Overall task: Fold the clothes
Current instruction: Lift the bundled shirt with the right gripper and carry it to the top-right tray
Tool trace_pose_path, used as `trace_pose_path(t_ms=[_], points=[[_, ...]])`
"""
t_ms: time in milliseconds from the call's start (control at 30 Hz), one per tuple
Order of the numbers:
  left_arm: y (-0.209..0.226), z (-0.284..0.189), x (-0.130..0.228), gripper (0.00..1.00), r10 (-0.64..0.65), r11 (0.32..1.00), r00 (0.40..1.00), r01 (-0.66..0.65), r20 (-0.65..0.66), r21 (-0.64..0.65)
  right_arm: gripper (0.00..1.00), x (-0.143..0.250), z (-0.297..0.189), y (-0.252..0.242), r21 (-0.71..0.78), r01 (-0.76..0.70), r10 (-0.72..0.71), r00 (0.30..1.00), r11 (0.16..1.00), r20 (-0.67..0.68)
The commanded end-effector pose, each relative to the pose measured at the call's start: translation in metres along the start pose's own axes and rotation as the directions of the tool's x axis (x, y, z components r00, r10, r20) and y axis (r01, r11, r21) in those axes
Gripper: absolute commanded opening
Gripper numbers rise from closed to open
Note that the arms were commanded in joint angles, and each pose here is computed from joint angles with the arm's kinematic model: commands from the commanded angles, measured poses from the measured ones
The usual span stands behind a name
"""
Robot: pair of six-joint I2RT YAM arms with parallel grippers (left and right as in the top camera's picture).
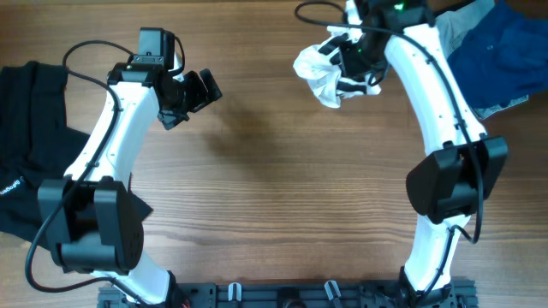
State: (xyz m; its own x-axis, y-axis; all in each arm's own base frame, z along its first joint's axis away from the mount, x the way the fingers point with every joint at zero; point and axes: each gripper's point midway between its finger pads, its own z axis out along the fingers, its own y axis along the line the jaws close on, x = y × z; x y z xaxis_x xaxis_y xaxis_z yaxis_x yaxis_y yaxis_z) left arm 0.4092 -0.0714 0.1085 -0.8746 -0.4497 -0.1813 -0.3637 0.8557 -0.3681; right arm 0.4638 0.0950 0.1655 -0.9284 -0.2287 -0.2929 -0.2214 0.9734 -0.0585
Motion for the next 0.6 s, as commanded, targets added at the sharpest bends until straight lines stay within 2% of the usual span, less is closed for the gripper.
trace_pose_path(t_ms=[0, 133, 333, 567], points=[[-0.008, -0.008, -0.008, 1.00, 0.020, 0.999, 0.999, -0.021, 0.034, 0.032, 0.05, -0.020, -0.033, 0.003, -0.100, 0.040, -0.028, 0.992, 0.994, 0.120], [-0.020, -0.009, -0.007, 1.00, 0.027, 0.995, 0.999, -0.029, 0.019, 0.096, 0.04, -0.045, -0.037, -0.010, -0.080, 0.060, -0.041, 0.974, 0.995, 0.224], [-0.023, -0.009, -0.004, 1.00, 0.021, 0.993, 1.000, -0.022, 0.008, 0.112, 0.04, -0.067, -0.043, -0.042, -0.030, 0.068, -0.055, 0.946, 0.997, 0.321], [-0.027, -0.009, -0.002, 1.00, -0.022, 0.991, 1.000, 0.023, -0.012, 0.134, 0.04, -0.066, -0.045, -0.078, -0.112, -0.088, 0.121, 0.933, 0.990, 0.340]])
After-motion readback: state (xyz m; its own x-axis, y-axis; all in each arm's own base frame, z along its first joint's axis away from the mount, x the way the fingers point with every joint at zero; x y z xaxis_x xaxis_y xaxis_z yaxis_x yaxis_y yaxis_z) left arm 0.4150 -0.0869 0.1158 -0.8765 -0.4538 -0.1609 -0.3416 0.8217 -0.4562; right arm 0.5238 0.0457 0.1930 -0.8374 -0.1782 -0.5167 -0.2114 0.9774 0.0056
